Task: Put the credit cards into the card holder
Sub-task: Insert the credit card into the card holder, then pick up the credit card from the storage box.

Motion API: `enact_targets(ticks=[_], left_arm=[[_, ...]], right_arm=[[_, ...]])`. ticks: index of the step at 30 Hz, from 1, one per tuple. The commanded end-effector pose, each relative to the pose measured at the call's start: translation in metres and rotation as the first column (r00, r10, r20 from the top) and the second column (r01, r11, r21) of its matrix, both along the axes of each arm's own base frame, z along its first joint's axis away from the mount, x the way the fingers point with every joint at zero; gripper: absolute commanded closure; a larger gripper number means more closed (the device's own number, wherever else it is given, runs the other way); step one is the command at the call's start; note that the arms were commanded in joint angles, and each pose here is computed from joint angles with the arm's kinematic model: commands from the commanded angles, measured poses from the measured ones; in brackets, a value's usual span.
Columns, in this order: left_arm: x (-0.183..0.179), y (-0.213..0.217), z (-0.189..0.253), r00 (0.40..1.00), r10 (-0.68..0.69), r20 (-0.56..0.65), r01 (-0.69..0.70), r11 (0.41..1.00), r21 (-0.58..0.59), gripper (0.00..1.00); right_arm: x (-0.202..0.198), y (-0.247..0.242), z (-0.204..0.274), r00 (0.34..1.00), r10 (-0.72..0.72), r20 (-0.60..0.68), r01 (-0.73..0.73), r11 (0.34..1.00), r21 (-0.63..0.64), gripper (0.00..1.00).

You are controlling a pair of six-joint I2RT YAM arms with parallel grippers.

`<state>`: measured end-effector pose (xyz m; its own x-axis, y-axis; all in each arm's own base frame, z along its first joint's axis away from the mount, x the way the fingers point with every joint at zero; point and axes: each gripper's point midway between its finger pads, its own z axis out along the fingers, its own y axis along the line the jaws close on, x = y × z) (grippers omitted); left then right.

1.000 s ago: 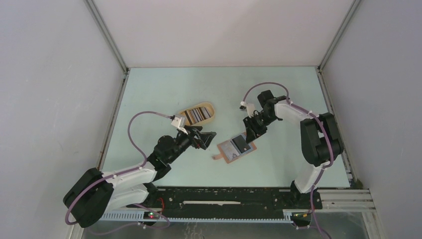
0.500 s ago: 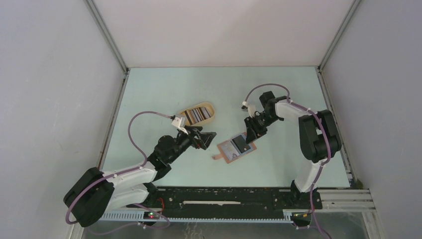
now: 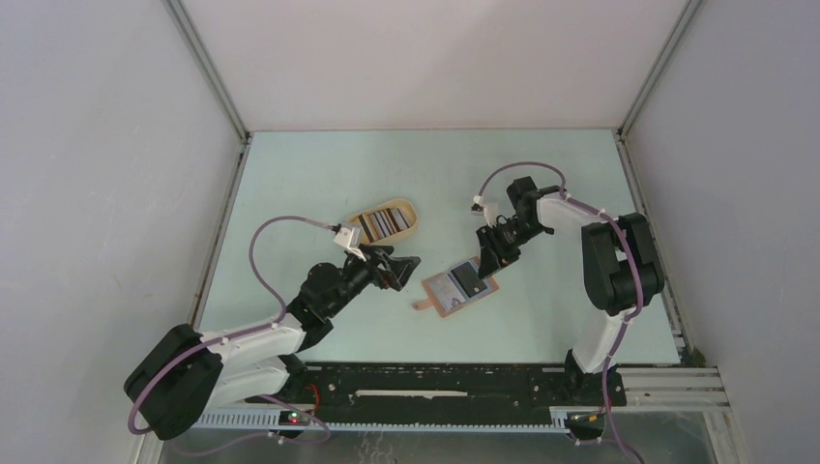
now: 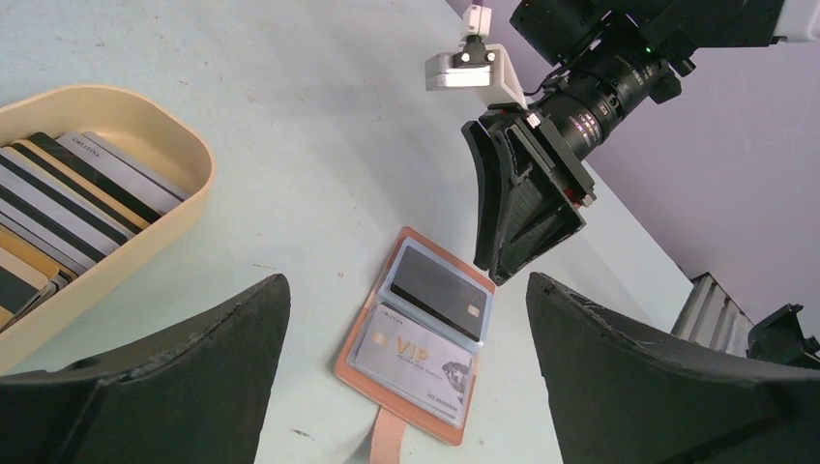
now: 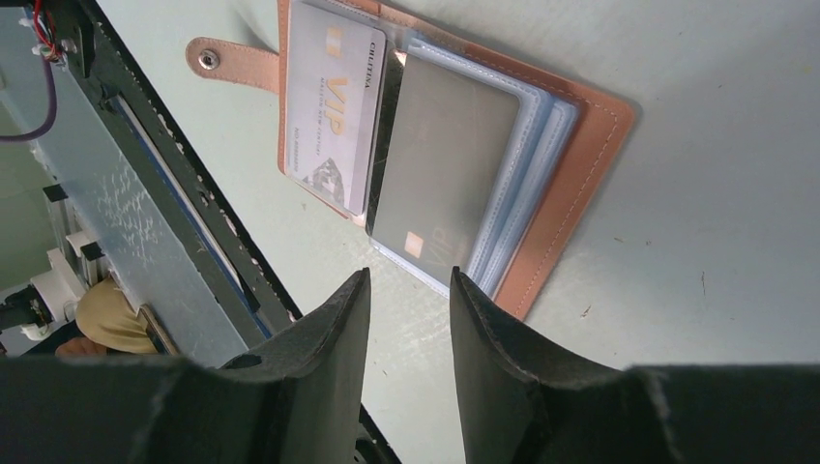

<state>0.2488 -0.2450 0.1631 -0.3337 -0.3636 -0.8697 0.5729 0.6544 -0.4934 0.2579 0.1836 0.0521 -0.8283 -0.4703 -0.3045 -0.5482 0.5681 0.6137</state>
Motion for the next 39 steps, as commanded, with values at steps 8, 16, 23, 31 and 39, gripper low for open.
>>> enact_targets(ticks=[8, 16, 23, 31, 39], left_arm=[[0.0, 0.0, 0.006, 1.0, -0.002, 0.02, 0.003, 1.0, -0.021, 0.04], [0.001, 0.001, 0.007, 1.0, 0.003, 0.019, -0.003, 1.0, -0.024, 0.04], [0.006, 0.006, 0.015, 0.999, 0.027, 0.02, -0.026, 0.999, -0.02, 0.04], [0.019, 0.032, 0.044, 0.984, 0.161, 0.075, -0.162, 0.987, 0.007, 0.0], [0.03, 0.051, 0.062, 0.966, 0.24, 0.095, -0.246, 0.968, 0.053, 0.0]], right_arm=[[0.009, 0.005, 0.028, 0.997, 0.014, 0.074, -0.019, 0.997, 0.071, 0.56], [0.009, 0.005, 0.038, 0.994, 0.022, 0.11, -0.032, 0.995, 0.09, 0.56], [0.01, 0.007, 0.067, 0.977, 0.03, 0.211, -0.058, 0.99, 0.126, 0.56], [0.017, 0.016, 0.122, 0.903, 0.02, 0.429, -0.101, 0.981, 0.166, 0.55], [0.05, 0.047, 0.201, 0.808, -0.005, 0.589, -0.155, 0.963, 0.221, 0.52]])
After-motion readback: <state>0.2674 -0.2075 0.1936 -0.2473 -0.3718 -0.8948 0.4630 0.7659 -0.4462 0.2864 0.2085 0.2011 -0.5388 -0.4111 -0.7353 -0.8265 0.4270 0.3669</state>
